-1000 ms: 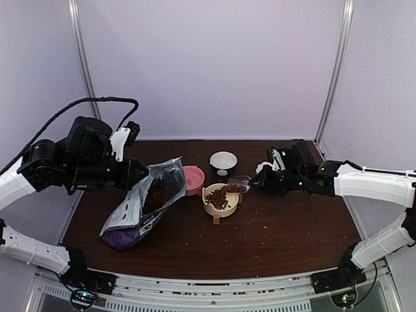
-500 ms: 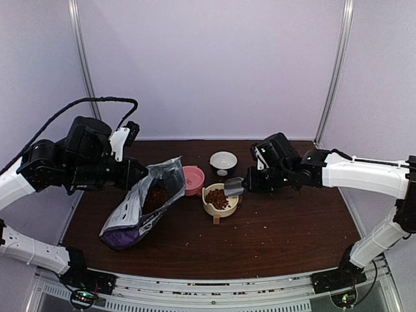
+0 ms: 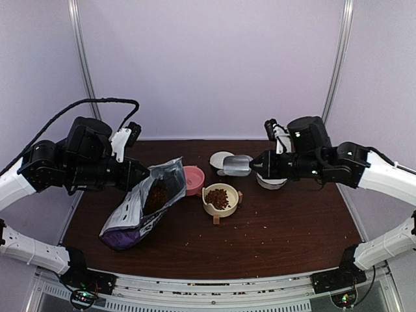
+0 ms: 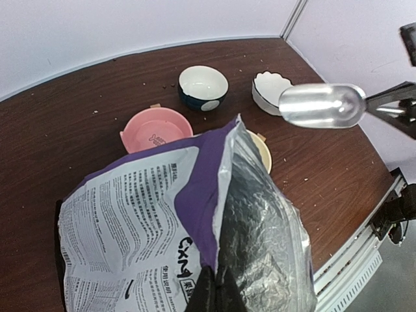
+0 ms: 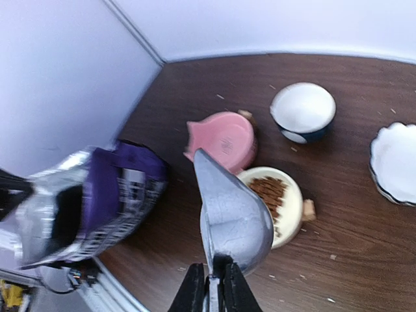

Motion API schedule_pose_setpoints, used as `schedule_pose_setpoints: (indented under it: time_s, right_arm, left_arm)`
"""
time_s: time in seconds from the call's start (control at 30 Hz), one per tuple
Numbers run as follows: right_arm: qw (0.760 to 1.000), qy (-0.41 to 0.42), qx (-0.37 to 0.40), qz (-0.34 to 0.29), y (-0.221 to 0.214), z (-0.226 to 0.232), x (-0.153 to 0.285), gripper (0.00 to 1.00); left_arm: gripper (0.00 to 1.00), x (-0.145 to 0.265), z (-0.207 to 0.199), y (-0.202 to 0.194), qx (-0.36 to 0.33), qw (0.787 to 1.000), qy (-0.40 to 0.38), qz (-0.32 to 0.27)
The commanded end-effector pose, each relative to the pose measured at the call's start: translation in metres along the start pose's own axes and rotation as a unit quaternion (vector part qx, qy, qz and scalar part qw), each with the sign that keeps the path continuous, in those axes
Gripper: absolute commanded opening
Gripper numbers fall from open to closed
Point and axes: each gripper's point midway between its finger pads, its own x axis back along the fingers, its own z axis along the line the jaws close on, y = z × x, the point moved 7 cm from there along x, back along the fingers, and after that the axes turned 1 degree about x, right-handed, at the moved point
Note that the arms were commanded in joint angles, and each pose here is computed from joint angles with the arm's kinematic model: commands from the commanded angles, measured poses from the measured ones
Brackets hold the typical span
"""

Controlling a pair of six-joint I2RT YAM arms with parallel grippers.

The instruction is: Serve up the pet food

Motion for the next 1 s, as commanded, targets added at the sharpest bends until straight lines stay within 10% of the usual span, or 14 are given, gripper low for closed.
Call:
schedule_pose_setpoints:
  time_s: [0.0,0.33,0.73,0.97]
  right_arm:
    - [0.977,0.206,-0.011,-0.045,0.017,0.049,0.051,0.0]
    - [0.956,0.291,0.042,0.019,-0.004,0.12,0.038,0.0]
    - [0.989,0.031,0.108,0.095,-0.046,0.129,-0.055,0.0]
    - [0.994,0.046,0.061,0.076,-0.087,0.11,-0.089,0.0]
  left_arm:
    - [0.0,0.007,-0.012,0.025,0.007,0.997,-0.044,-0.065]
    - [0.0,0.004,-0.015,0.024,0.002,0.997,-0.051,-0.059]
    - [0.0,0.003,-0.066,0.025,-0.09,0.977,-0.189,-0.044]
    - [0.0,-0.012,-0.112,0.024,-0.091,0.957,-0.271,-0.046]
